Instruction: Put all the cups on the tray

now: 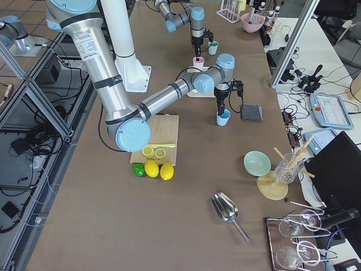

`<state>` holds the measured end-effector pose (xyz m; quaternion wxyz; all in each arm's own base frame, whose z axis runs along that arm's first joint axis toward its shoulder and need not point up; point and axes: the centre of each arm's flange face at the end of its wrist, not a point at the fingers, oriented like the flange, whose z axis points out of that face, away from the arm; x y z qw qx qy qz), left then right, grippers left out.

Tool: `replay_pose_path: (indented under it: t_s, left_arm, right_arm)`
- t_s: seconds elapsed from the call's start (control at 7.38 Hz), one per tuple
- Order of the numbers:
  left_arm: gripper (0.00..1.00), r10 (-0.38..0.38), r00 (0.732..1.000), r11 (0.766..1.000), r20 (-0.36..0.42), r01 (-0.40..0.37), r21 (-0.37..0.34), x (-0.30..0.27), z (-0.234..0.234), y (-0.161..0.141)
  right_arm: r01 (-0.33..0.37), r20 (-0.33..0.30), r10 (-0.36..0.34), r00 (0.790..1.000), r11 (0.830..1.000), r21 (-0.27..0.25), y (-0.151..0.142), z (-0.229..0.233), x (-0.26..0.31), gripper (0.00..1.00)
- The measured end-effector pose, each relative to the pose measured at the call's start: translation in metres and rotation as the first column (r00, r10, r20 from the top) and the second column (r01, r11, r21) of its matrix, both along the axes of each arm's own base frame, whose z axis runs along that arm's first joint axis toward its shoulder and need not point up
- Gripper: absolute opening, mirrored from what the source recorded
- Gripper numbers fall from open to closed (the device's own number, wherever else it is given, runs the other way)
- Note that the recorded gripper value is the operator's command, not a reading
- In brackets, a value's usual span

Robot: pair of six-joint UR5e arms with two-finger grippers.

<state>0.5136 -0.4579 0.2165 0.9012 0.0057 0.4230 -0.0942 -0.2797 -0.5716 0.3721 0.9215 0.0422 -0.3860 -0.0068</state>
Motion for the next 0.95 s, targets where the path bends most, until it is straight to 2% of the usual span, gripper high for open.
replay_pose_path:
  t_s: [0.27,0.54,0.95]
  left_arm:
    - [0.0,0.002,1.0,1.0,-0.013,-0.002,0.024,0.019,0.015,-0.002]
    - [0.97,0.004,1.0,1.0,-0.018,-0.003,0.031,0.024,0.019,-0.003]
    - [0.98,0.002,0.999,0.999,-0.039,0.0,0.044,0.016,0.009,0.002]
  right_arm:
    - [-0.001,-0.003,0.001,1.0,1.0,-0.002,0.0,0.003,0.002,1.0]
    - [-0.002,-0.005,0.002,1.0,1.0,-0.006,0.0,0.007,0.004,1.0]
    - [0.007,-0.011,-0.007,1.0,1.0,-0.002,0.001,0.012,0.006,1.0]
